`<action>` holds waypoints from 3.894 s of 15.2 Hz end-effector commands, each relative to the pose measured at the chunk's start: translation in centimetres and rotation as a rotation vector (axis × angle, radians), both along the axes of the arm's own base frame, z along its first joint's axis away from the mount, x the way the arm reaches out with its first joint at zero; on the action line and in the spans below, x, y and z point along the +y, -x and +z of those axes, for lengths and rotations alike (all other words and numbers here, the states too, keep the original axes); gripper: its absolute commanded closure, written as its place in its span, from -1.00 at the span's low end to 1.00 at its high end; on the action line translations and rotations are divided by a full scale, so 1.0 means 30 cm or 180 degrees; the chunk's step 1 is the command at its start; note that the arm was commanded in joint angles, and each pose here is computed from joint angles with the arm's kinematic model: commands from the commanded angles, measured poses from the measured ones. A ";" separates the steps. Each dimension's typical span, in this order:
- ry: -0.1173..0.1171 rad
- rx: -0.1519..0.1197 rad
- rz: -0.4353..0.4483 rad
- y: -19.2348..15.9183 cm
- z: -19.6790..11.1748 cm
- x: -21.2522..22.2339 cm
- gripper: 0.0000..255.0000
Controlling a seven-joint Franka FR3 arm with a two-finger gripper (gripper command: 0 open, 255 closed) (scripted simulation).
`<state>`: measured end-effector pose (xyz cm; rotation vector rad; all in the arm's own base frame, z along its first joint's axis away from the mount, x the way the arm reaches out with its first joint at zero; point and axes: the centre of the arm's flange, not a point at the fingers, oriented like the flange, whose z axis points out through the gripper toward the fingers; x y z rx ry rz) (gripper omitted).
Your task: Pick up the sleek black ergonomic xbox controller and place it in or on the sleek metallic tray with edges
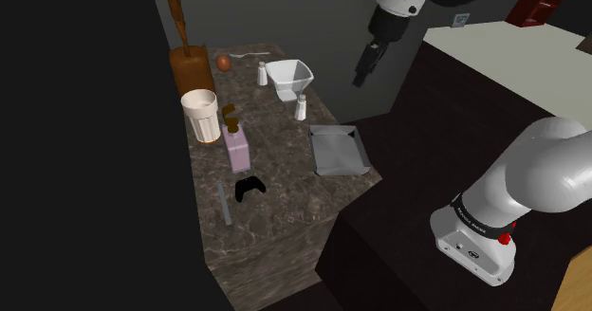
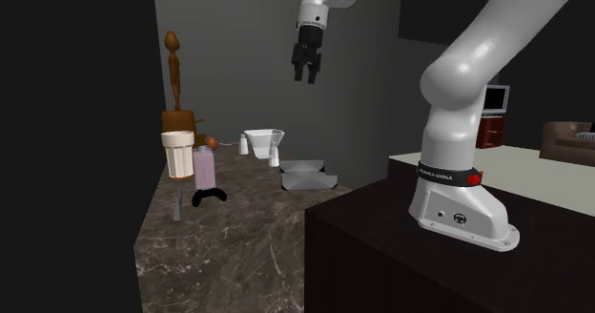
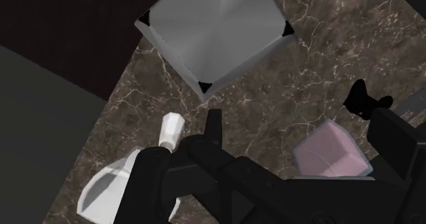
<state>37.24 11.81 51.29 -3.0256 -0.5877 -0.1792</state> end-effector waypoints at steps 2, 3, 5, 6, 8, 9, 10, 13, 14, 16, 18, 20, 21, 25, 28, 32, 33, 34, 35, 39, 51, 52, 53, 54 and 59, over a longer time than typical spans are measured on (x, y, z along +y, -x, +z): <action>0.0055 -0.0017 0.0205 -0.053 -0.083 0.104 -1.00; 0.0074 -0.0021 0.0272 -0.067 -0.111 0.137 -1.00; 0.0111 -0.0029 0.0406 -0.092 -0.167 0.204 -1.00; 0.0130 -0.0033 0.0472 -0.103 -0.195 0.237 -1.00; 0.0168 -0.0041 0.0606 -0.124 -0.252 0.305 -1.00; 0.0187 -0.0045 0.0673 -0.134 -0.281 0.338 -1.00; 0.0206 -0.0049 0.0740 -0.143 -0.310 0.372 -1.00; 0.0263 -0.0061 0.0940 -0.165 -0.399 0.473 -1.00; 0.0282 -0.0065 0.1007 -0.171 -0.428 0.506 -1.00; 0.0320 -0.0073 0.1141 -0.182 -0.489 0.573 -1.00; 0.0358 -0.0081 0.1275 -0.189 -0.549 0.640 -1.00; 0.0396 -0.0089 0.1408 -0.194 -0.611 0.706 -1.00; 0.0415 -0.0093 0.1475 -0.196 -0.642 0.739 -1.00; 0.0491 -0.0108 0.1743 -0.196 -0.769 0.869 -1.00; 0.0548 -0.0120 0.1943 -0.189 -0.866 0.964 -1.00; 0.0581 -0.0128 0.2061 -0.187 -0.959 1.018 -1.00; 0.0581 -0.0128 0.2061 -0.189 -0.976 1.017 -1.00; 0.0581 -0.0128 0.2061 -0.191 -0.993 1.016 -1.00; 0.0581 -0.0128 0.2061 -0.194 -1.011 1.016 -1.00; 0.0581 -0.0127 0.2061 -0.200 -1.056 1.014 -1.00; 0.0581 -0.0127 0.2061 -0.202 -1.052 1.012 1.00; 0.0581 -0.0127 0.2061 -0.202 -1.051 1.014 1.00; 0.0581 -0.0127 0.2061 -0.203 -1.051 1.014 1.00; 0.0581 -0.0127 0.2061 -0.203 -1.050 1.014 1.00; 0.0581 -0.0131 0.2061 -0.202 -1.017 1.014 1.00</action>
